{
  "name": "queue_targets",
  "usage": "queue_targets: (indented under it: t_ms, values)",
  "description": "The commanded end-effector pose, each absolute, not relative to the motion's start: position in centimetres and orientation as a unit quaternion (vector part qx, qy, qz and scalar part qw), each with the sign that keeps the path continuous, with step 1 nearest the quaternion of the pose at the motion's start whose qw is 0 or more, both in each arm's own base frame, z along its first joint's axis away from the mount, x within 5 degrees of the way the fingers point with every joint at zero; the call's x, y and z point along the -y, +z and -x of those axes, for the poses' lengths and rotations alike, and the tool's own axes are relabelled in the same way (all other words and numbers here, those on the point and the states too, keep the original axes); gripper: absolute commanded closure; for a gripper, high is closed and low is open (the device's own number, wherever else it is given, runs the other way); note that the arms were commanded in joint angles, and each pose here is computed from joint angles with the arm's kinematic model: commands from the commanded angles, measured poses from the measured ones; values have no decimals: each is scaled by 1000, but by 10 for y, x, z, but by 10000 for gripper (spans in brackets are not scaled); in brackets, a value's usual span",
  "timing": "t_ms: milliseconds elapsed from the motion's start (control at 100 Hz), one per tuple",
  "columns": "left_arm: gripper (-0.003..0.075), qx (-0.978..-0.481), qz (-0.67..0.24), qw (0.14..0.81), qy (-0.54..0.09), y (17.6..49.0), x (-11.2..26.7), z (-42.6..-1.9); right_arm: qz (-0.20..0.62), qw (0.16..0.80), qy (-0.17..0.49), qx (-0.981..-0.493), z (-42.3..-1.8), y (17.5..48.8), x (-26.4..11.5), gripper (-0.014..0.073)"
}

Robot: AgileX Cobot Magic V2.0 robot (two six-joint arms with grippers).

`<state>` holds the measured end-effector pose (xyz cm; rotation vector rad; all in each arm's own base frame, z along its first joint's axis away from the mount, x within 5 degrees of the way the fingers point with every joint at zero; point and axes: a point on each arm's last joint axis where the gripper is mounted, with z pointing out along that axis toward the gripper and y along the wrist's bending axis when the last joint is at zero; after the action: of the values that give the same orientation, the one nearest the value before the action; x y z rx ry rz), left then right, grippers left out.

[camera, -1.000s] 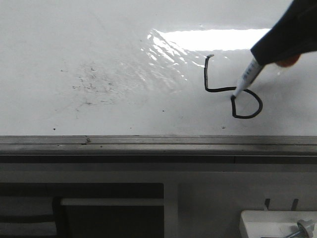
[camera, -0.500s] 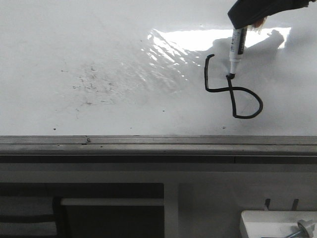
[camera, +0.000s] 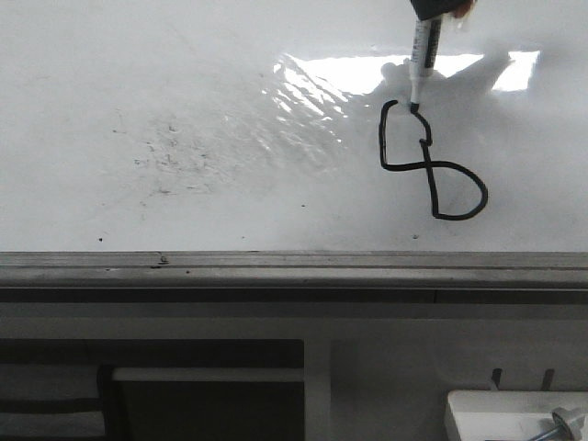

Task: Write number 8 on whiteboard

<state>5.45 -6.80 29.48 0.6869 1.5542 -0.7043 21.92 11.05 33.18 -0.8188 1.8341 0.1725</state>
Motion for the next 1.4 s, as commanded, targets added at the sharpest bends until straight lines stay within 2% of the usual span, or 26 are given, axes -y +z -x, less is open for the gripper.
queue_targets:
  t_ms: [0,470,720,820,890,990,1070,1200,1260,1390]
  values:
    - [741,-666,-272,621,-312,305,66,-57,324,595,55,-734,-223,355,-110,638]
    - [741,-667,-280,614,-316,304,68,-55,308,595,74,-738,-220,357,-109,638]
    - [741,-667,-275,613,-323,305,68,-55,327,653,97,-676,-165,424,-93,639]
    - [736,-672,-292,595,-330,302,71,-54,341,654,106,-668,-145,431,-87,642]
    - [700,-682,-311,568,-340,300,77,-56,363,629,116,-677,-136,428,-87,651]
    - [583,-702,-318,535,-348,300,87,-66,393,582,144,-697,-130,415,-91,651]
    - [500,-707,-330,519,-351,303,97,-76,415,565,177,-690,-127,404,-97,651]
    - [387,-656,-422,509,-364,310,117,-81,434,558,254,-661,-122,385,-109,651]
    - [374,-636,-436,506,-387,312,126,-85,433,558,280,-650,-120,378,-113,651]
    - [374,-596,-464,500,-423,313,143,-90,462,548,293,-633,-116,364,-116,651]
